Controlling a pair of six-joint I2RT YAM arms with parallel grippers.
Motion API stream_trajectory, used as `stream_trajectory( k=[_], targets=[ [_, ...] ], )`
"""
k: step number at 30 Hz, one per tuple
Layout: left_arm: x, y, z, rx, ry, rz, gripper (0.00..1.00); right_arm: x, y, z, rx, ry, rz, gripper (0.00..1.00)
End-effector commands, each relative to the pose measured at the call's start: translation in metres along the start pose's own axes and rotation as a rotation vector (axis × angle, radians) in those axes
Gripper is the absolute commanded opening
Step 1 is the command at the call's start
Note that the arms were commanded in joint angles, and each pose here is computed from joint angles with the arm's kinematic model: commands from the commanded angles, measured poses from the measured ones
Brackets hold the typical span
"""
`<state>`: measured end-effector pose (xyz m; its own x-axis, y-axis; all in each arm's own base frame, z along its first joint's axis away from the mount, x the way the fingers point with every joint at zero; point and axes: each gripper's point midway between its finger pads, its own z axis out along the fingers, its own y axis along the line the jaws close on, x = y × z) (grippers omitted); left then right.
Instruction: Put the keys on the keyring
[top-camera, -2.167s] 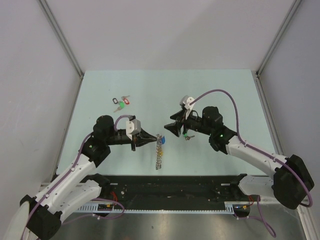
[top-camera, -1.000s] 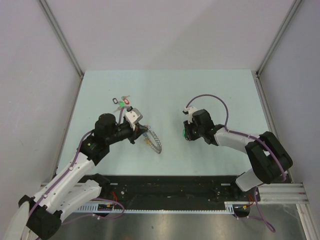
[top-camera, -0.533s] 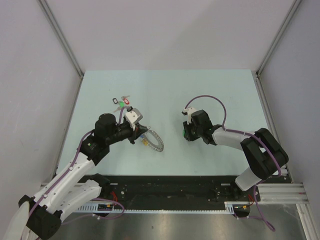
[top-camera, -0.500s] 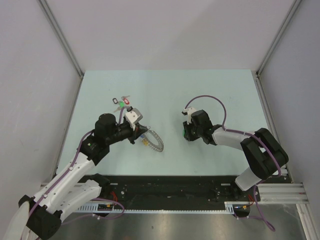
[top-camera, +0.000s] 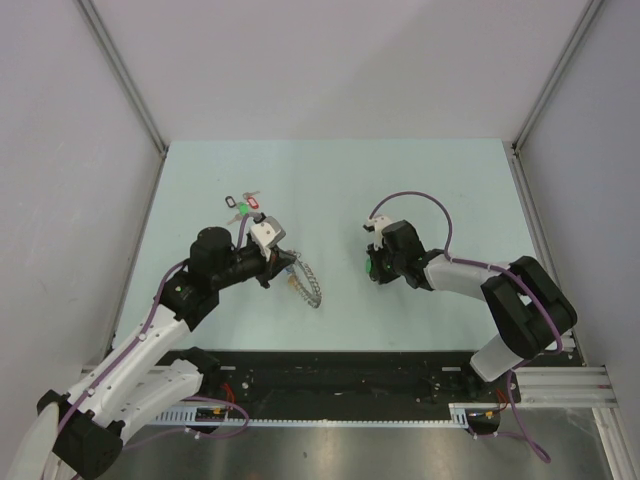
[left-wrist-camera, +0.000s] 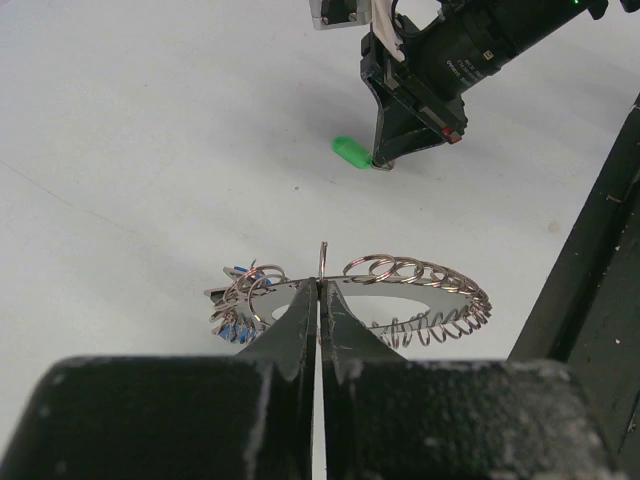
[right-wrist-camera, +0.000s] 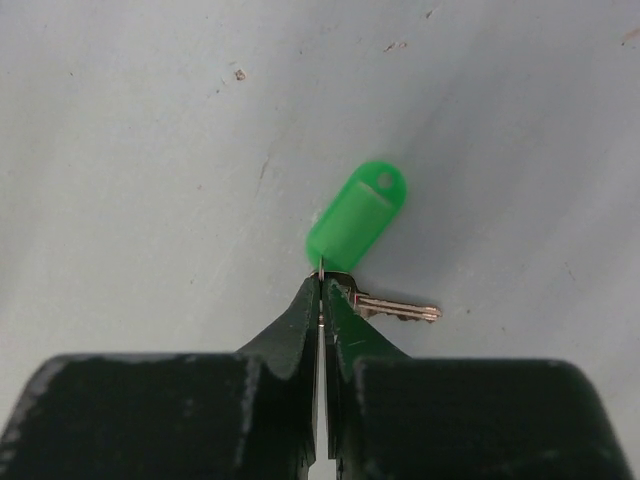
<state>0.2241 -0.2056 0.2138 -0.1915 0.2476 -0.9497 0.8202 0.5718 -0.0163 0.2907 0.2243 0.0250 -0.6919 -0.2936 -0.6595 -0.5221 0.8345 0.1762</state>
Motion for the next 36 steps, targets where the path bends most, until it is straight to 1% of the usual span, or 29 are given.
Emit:
stream_trajectory(
  k=[1, 5, 8, 9, 11, 15, 19, 23, 28, 36],
  targets=[
    [-0.036, -0.002, -0.003, 0.019, -0.094, 0.061, 0.00, -0.020, 0.008, -0.011, -0.012, -0.056, -0.039, 0.00],
    [-0.031, -0.007, 0.002, 0.066, -0.083, 0.093, 0.00, -0.037, 0.016, -0.025, -0.036, -0.119, -0.095, 0.00],
    [-0.026, -0.014, 0.006, 0.117, -0.078, 0.108, 0.00, -0.054, 0.032, -0.044, -0.111, -0.184, -0.136, 0.00],
    [-0.025, -0.016, 0.007, 0.134, -0.081, 0.113, 0.00, -0.063, 0.038, -0.054, -0.135, -0.223, -0.188, 0.00],
    [-0.022, -0.023, 0.009, 0.177, -0.077, 0.121, 0.00, -0.074, 0.052, -0.067, -0.208, -0.266, -0.242, 0.00],
    [-0.013, -0.029, 0.015, 0.229, -0.057, 0.138, 0.00, -0.082, 0.077, -0.095, -0.336, -0.301, -0.406, 0.00],
    [-0.006, -0.040, 0.019, 0.300, -0.051, 0.155, 0.00, -0.090, 0.097, -0.117, -0.435, -0.355, -0.499, 0.00],
    [-0.001, -0.050, 0.022, 0.360, -0.040, 0.165, 0.00, -0.084, 0.118, -0.128, -0.501, -0.364, -0.568, 0.00],
    [0.004, -0.064, 0.024, 0.442, -0.035, 0.182, 0.00, -0.075, 0.133, -0.128, -0.499, -0.348, -0.619, 0.00],
    [0.011, -0.073, 0.027, 0.490, -0.023, 0.196, 0.00, -0.069, 0.147, -0.129, -0.502, -0.360, -0.660, 0.00]
  ],
)
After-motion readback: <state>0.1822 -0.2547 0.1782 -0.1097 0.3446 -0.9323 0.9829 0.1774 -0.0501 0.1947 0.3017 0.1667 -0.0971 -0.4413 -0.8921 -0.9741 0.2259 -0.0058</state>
